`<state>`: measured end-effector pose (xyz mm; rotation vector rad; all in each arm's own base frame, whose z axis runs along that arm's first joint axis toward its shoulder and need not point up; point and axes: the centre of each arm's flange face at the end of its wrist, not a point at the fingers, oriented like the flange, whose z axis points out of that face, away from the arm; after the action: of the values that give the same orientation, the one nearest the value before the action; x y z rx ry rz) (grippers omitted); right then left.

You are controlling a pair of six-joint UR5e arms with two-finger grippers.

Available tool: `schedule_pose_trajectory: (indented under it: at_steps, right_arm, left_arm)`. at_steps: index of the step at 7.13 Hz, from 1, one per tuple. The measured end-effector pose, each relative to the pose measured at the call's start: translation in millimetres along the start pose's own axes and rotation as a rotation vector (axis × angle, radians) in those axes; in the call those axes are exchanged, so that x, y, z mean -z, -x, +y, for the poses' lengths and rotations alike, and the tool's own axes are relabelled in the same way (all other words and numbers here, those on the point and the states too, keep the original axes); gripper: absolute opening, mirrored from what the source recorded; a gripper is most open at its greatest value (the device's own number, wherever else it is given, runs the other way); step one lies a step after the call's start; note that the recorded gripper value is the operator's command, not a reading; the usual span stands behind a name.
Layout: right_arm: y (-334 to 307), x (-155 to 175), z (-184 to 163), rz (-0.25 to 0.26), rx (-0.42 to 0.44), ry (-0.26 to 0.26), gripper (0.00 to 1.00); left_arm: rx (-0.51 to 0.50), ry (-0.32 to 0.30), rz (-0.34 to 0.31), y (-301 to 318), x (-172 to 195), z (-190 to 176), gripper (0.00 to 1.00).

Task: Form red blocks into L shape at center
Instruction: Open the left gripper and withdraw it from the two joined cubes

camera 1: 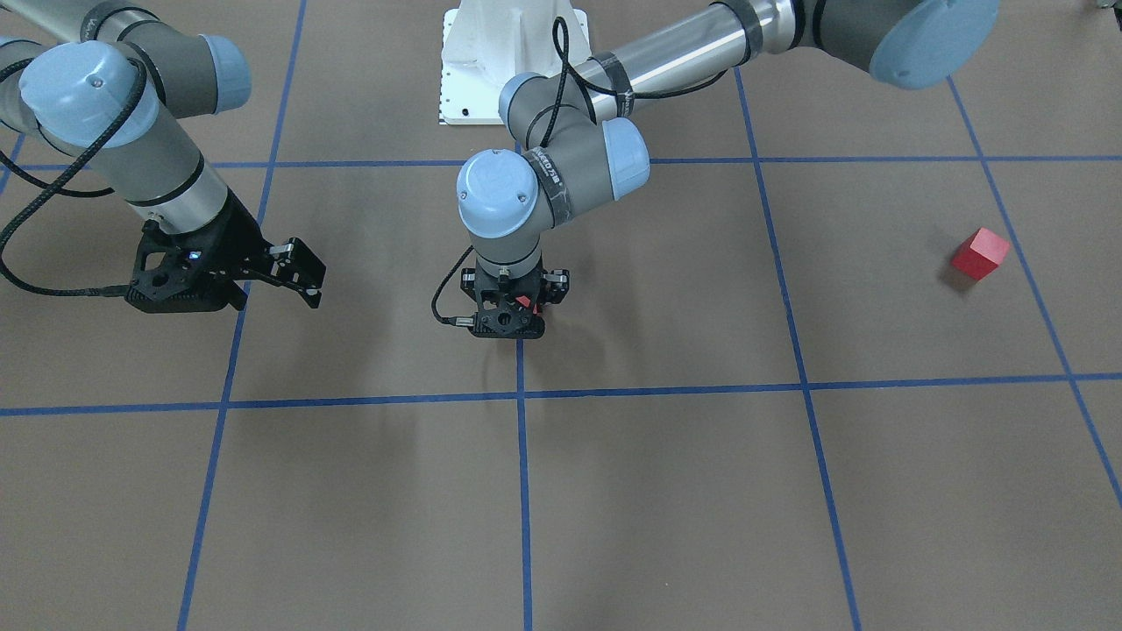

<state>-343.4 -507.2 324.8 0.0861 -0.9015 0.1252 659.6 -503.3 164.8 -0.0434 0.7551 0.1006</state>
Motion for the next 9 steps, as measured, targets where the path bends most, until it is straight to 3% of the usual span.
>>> schedule_pose_trajectory:
  at_steps: [2,3,4,9]
  right_arm:
    - [0.3,0.4,0.1,-0.001,0.000,0.000,1.00]
    - [0.2,0.7,0.0,-0.001,0.000,-0.001,1.00]
    - [0.1,0.8,-0.2,-0.001,0.000,-0.001,1.00]
    - [2.0,1.2,0.0,-0.003,0.002,-0.001,1.00]
  left_arm:
    - [0.004,0.002,0.000,0.1,-0.7,0.9,0.00]
    - [0.005,0.001,0.000,0.2,-0.6,1.0,0.30]
    - [0.006,0.000,0.000,0.2,-0.6,1.2,0.99]
    - [0.041,-0.001,0.007,-4.4,4.3,7.0,1.00]
